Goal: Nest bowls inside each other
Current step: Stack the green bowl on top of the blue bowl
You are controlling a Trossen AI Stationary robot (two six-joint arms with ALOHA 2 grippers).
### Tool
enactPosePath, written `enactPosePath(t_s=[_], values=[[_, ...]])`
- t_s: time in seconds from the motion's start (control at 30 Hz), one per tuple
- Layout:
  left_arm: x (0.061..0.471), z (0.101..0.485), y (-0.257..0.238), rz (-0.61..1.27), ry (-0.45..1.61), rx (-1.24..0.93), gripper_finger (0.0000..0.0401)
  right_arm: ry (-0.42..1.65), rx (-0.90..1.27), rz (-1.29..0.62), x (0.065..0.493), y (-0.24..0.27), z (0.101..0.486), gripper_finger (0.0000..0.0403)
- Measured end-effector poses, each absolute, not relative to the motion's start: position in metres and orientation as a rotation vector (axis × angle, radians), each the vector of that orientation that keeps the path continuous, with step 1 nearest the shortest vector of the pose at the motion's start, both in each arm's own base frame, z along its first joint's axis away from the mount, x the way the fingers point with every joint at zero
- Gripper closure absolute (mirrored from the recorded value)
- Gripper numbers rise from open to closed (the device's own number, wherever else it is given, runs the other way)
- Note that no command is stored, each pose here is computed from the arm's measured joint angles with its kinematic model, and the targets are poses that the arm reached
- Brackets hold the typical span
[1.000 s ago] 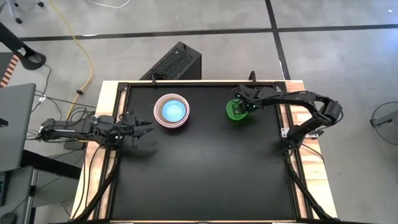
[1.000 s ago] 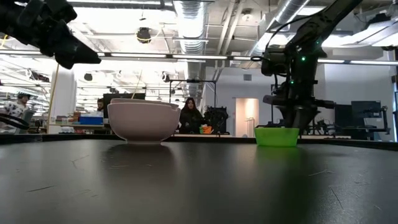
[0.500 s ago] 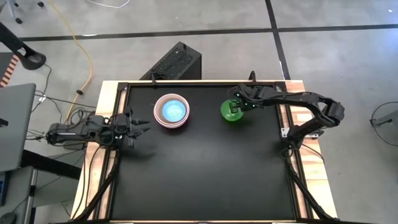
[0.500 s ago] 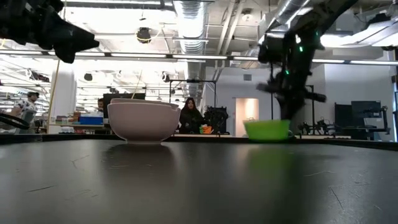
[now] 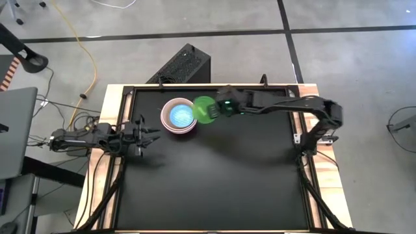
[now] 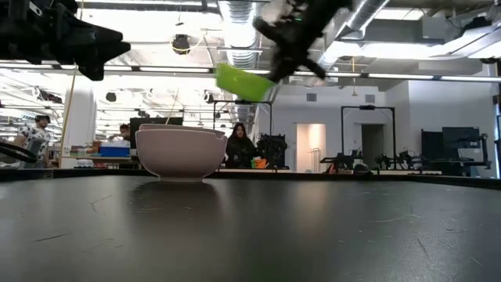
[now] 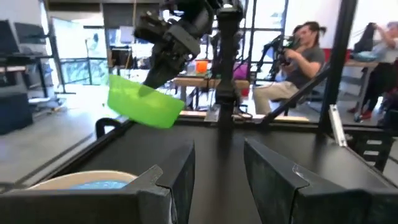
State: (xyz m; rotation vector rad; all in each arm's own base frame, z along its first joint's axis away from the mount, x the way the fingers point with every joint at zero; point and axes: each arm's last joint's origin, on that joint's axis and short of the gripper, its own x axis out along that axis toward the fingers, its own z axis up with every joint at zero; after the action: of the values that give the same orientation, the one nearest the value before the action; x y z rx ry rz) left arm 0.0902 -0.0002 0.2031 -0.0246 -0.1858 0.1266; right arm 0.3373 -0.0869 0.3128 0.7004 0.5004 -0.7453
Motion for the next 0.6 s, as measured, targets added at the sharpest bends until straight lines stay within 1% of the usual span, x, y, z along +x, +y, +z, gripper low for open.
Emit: enactPosePath(t_s=[0.17,0.3,0.5,0.6], values=[[0.091,0.201,0.000,0.120,-0.194,-0.030,0.0273,0.509,0.622,-0.639,0.396,-0.081,0.323,0.0402],[0.091,0.202,-0.001,0.104,-0.206,-0.056,0.0273,0.526,0.595,-0.611,0.430,-0.090,0.333,0.0402],[0.091,0.203,-0.001,0.078,-0.218,-0.077,0.0273,0.632,0.606,-0.623,0.463,-0.119,0.318,0.0402],[0.091,0.203,-0.002,0.069,-0.218,-0.078,0.0273,0.681,0.615,-0.590,0.474,-0.119,0.309,0.0402]])
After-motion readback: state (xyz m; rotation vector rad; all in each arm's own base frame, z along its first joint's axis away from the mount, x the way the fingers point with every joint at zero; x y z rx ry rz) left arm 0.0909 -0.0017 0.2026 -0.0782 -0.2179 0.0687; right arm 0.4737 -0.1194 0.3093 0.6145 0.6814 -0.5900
